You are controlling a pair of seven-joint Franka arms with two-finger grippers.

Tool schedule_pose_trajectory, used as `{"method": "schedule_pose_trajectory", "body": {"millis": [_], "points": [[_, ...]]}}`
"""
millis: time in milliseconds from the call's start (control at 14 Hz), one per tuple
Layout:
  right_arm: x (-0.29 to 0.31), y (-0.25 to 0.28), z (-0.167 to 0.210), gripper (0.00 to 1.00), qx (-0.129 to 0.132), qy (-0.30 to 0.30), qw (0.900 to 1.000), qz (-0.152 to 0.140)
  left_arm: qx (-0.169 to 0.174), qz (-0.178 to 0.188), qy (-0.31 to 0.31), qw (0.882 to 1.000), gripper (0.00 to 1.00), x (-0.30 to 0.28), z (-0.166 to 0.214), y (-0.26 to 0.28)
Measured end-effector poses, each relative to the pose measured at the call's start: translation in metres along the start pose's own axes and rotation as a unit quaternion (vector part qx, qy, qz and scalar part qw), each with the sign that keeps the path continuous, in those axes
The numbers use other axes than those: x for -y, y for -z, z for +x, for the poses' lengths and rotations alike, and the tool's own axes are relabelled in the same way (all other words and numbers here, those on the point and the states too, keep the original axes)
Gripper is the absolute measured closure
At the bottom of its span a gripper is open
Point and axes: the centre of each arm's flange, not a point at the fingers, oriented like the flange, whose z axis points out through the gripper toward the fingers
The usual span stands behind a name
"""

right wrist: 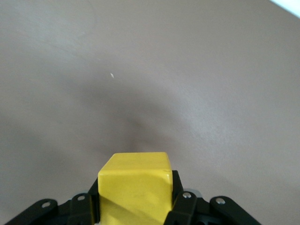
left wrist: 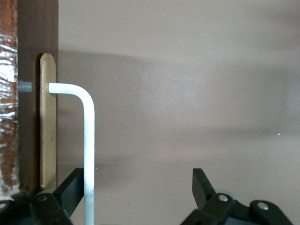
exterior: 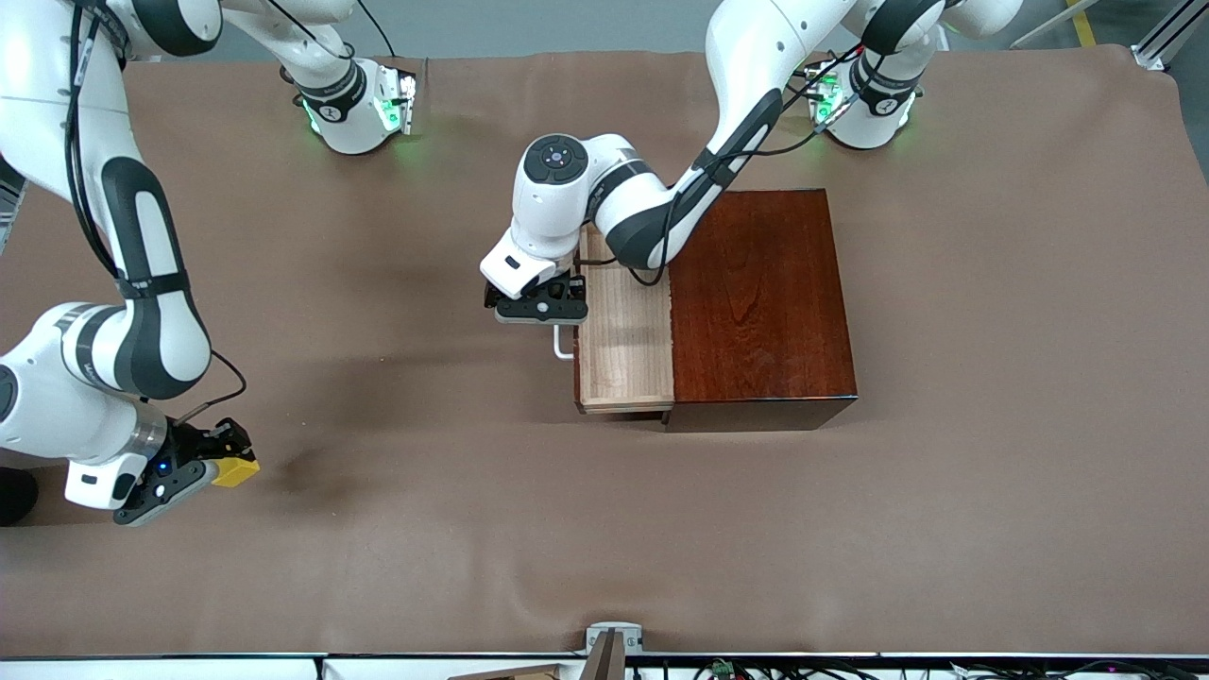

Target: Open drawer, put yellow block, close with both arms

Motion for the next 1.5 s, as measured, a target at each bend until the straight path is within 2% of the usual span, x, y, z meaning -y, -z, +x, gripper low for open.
{"method": "schedule_pose_trajectory", "body": {"millis": [429, 714, 857, 1000, 1143, 1286, 1500], "points": [[0.004, 0.002, -0.002, 0.44, 0.008, 0.08, 0.997, 0.007, 0.0, -0.001, 0.0, 1.0, 0.0, -0.002, 0.0, 0.002], [0.004, 0.003, -0.001, 0.44, 0.005, 0.097, 0.995, 0.008, 0.013, 0.032, 0.013, 0.999, 0.0, 0.001, 0.004, 0.014], [0.004, 0.007, -0.001, 0.44, -0.005, 0.094, 0.995, 0.013, 0.015, 0.04, 0.013, 0.999, 0.0, -0.001, 0.006, 0.032], [0.006, 0.008, 0.002, 0.44, -0.011, 0.095, 0.995, 0.017, 0.011, 0.047, 0.017, 0.999, 0.0, -0.003, 0.012, 0.068], [0.008, 0.008, 0.004, 0.44, -0.013, 0.097, 0.995, 0.019, 0.009, 0.045, 0.037, 0.998, 0.0, 0.004, 0.028, 0.126], [0.016, 0.015, 0.012, 0.44, -0.021, 0.105, 0.994, 0.02, 0.012, 0.045, 0.064, 0.997, 0.0, 0.021, 0.046, 0.189], [0.037, 0.05, 0.027, 0.44, -0.035, 0.134, 0.99, 0.024, 0.01, 0.07, 0.1, 0.992, 0.0, 0.066, 0.07, 0.273]]}}
